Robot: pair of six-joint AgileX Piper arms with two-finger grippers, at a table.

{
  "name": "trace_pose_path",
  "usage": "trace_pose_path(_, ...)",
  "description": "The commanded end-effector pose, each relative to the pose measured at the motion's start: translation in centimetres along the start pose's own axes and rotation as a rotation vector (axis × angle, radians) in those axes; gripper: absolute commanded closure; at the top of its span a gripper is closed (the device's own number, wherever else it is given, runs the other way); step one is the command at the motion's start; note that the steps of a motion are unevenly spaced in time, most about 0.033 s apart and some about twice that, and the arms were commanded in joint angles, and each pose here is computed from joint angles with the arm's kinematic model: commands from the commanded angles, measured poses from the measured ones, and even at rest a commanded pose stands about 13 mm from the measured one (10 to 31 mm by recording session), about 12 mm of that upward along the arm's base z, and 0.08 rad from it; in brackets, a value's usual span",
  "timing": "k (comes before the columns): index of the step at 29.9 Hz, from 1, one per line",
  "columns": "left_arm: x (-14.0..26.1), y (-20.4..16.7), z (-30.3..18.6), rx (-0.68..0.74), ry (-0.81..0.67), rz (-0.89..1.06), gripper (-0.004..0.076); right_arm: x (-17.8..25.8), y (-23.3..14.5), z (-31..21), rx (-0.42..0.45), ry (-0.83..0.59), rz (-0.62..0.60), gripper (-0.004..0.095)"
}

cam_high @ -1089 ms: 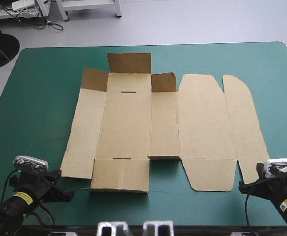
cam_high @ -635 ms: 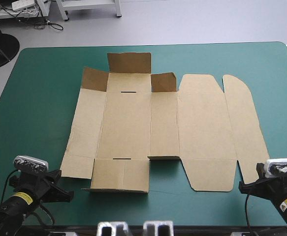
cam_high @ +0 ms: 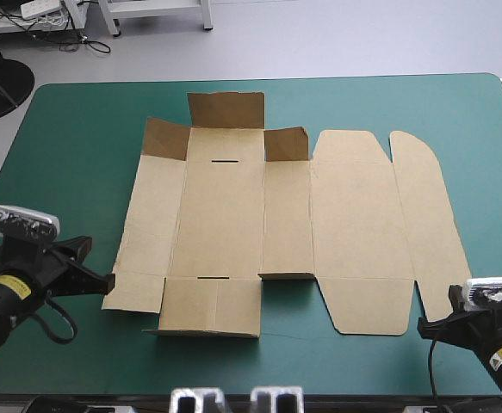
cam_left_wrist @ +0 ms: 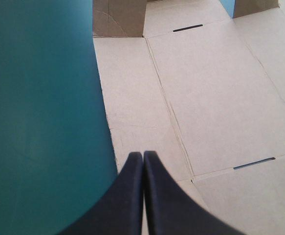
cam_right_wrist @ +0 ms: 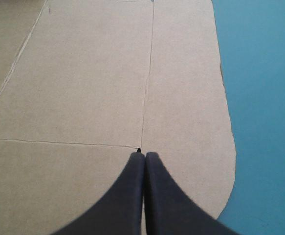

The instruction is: Fold the box

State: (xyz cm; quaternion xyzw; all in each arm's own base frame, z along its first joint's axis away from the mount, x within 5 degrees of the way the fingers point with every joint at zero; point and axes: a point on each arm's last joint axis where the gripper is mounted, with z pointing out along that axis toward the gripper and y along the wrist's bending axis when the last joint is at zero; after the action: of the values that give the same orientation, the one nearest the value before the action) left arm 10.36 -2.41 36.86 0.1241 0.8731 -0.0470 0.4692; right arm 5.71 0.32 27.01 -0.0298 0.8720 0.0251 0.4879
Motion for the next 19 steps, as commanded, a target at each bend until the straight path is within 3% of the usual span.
trace_pose_path(1,-3.0,0.2,1.2,0.003,-0.025,-0.004,0.0734,-1.5,0.0,-0.4,0.001,-0.088,-0.009,0.0928)
trace_pose_path(12,-7.6,1.1,8.7,-0.025,0.147,-0.022,0.0733,-1.5,0.0,-0.4,0.001,-0.088,-0.009,0.0928)
trace_pose_path(19,-7.4,5.0,12.8,-0.087,0.291,-0.189,0.0732,-1.5,0.0,-0.4,0.001,-0.088,-0.009,0.0928)
